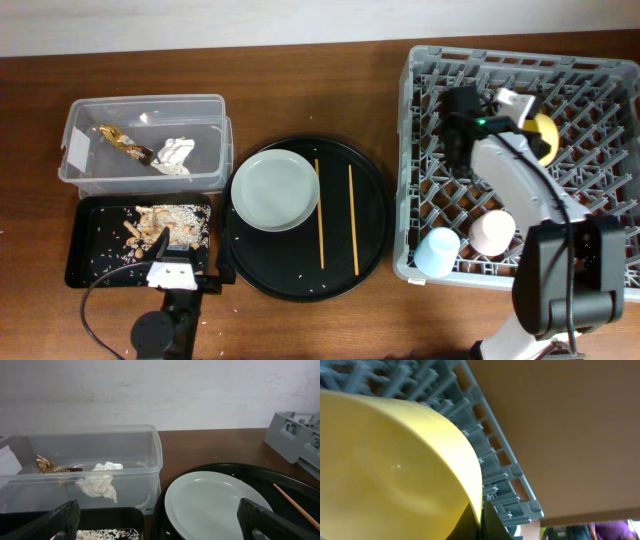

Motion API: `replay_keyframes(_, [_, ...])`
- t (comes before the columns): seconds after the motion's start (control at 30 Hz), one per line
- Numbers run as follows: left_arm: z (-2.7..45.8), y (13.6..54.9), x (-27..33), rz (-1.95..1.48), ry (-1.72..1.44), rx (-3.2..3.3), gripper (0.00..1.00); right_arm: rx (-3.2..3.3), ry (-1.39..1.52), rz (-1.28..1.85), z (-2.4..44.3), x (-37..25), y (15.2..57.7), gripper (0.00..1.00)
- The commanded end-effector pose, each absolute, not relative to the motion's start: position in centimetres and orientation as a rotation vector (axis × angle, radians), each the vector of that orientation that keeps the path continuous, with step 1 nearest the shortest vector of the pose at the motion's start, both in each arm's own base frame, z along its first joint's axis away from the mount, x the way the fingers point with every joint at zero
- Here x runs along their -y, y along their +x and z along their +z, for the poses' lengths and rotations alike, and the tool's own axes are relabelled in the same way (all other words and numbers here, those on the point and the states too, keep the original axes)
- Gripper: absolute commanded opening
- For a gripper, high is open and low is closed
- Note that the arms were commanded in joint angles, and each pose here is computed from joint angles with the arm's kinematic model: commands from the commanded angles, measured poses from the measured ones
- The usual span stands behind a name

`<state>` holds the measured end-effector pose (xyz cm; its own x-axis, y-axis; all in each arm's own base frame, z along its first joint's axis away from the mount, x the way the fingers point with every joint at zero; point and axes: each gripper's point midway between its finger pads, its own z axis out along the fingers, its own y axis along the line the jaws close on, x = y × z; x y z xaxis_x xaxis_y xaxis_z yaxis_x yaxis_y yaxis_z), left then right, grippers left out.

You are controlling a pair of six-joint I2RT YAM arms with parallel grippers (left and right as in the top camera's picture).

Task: Sort waste into correct bins and load items into the dishwasher rack
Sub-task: 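Grasp the yellow bowl with the right gripper and place it in the rack, then grasp the grey plate with the right gripper and lift it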

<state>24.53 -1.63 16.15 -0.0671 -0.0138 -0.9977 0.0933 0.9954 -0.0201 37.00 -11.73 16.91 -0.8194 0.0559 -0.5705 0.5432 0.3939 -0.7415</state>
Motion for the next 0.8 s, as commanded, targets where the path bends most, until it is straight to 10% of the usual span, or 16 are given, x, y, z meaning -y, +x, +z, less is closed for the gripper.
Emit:
replay_keyframes(0.0, [15.9, 24.5, 1.7, -0.077, 0.078, -1.636, 0.99, -2.362, 0.362, -1.281, 13.6, 7.6, 37.6, 0.04])
replay_keyframes(0.13, [15.9, 24.5, 1.7, -0.077, 0.078, -1.636, 0.99, -2.437, 0.297, -1.227, 13.4, 5.9, 37.3, 0.49])
replay_keyframes(0.47, [15.9, 24.5, 1.7, -0.077, 0.079, -1.636, 0.99, -2.564, 0.196, -0.512, 21.7, -4.0, 35.3, 0.51])
replay_keyframes(0.77, [15.9, 24.5, 1.7, -0.076, 0.079, -1.636, 0.99, -2.915, -0.281, 0.188, 14.1, -19.8, 28.2, 0.55])
